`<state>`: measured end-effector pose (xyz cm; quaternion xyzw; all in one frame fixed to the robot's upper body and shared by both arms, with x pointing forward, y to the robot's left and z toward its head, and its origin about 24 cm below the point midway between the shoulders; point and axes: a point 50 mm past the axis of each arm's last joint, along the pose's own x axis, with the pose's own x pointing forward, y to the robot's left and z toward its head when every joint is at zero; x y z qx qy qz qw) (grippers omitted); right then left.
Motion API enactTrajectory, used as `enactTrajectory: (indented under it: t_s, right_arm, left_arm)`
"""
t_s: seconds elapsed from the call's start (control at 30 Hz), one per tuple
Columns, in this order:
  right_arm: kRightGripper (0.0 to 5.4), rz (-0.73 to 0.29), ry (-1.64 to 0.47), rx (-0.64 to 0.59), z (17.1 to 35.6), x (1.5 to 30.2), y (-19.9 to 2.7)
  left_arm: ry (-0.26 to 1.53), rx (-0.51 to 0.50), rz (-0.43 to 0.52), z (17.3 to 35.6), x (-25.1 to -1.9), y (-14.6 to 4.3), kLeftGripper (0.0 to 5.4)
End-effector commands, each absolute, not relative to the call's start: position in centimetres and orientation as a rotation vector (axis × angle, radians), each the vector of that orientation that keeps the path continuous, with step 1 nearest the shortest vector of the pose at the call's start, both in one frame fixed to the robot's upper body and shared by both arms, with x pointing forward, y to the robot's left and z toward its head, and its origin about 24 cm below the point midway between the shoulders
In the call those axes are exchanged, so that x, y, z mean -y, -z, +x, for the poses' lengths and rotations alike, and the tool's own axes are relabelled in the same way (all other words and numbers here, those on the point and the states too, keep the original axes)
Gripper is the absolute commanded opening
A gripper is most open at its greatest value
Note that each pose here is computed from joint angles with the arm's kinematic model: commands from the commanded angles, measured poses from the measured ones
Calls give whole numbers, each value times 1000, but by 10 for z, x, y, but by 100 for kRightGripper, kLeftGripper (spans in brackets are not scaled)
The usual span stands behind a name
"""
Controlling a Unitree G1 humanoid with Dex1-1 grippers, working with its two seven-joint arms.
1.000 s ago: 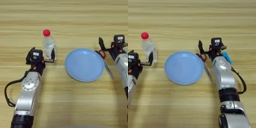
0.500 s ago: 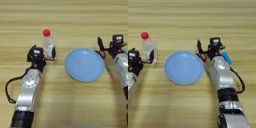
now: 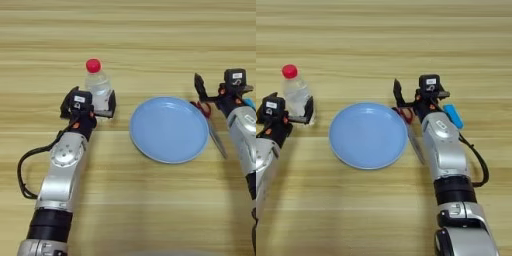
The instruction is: Move the objects on the table
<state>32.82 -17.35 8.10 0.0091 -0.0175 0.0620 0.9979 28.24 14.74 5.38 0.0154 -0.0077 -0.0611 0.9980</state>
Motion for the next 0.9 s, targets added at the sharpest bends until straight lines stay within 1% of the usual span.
enactTrajectory:
  t_s: [0.03, 0.3, 0.67, 0.9]
  right_arm:
    - [536, 15, -129, 45, 330, 171, -86]
    - [536, 15, -132, 43, 330, 172, -86]
    - [536, 15, -135, 39, 330, 171, -85]
    - [536, 18, -135, 41, 329, 170, -85]
  left_arm:
    - [130, 23, 44, 290, -143, -55, 540]
    - [128, 15, 61, 304, -141, -56, 540]
    - [119, 1, 73, 318, -139, -53, 540]
    - [99, -15, 86, 321, -143, -46, 540]
